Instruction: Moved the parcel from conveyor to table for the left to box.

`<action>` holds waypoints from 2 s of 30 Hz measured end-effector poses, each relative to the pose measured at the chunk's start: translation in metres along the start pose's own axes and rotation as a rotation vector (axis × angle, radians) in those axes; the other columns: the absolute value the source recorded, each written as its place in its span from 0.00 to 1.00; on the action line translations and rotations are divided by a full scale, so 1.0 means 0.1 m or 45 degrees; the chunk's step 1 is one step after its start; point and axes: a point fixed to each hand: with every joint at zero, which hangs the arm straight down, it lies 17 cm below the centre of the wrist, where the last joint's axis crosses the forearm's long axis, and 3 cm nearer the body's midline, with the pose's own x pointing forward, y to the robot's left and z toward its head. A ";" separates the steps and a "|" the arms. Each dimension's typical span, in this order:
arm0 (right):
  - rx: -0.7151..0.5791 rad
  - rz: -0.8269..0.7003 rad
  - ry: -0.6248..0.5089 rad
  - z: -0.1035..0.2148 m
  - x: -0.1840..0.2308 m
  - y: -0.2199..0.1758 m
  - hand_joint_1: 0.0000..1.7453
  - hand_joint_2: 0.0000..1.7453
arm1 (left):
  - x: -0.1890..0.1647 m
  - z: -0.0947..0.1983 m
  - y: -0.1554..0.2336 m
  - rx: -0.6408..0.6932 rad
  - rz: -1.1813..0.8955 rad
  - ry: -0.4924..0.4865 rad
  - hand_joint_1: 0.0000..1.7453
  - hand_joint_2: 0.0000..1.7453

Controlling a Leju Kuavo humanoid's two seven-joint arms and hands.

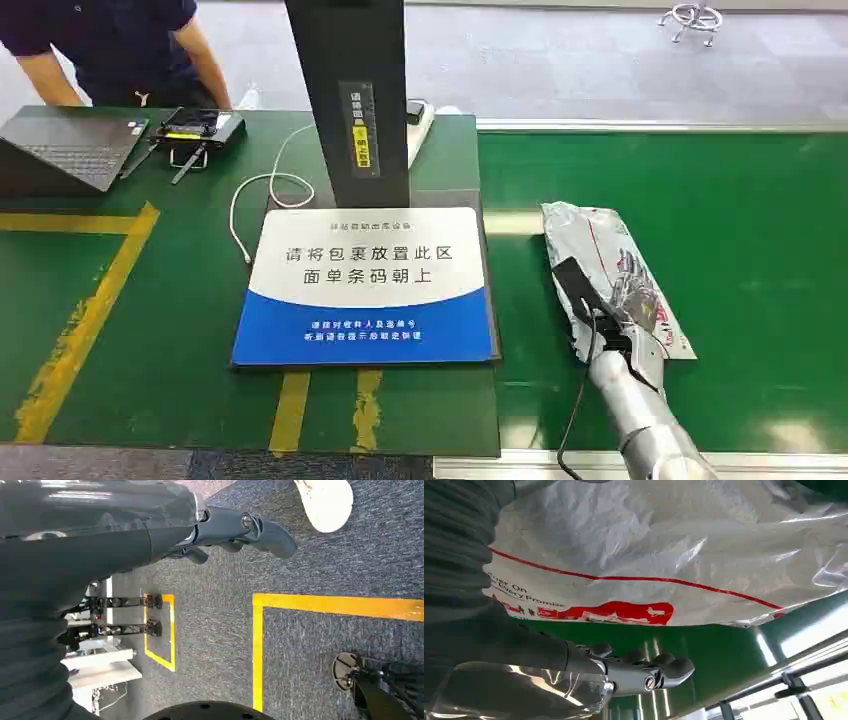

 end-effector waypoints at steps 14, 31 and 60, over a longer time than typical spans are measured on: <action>0.118 0.164 0.221 0.05 -0.41 0.15 0.00 1.00 | 0.00 0.00 0.00 0.000 0.000 0.002 0.00 1.00; 0.276 0.293 0.356 0.12 -0.68 0.30 0.91 1.00 | 0.00 0.00 -0.01 -0.008 -0.004 0.001 0.00 1.00; 0.170 0.239 0.200 0.05 -0.50 0.21 1.00 1.00 | 0.01 0.00 -0.02 -0.012 -0.006 -0.006 0.00 1.00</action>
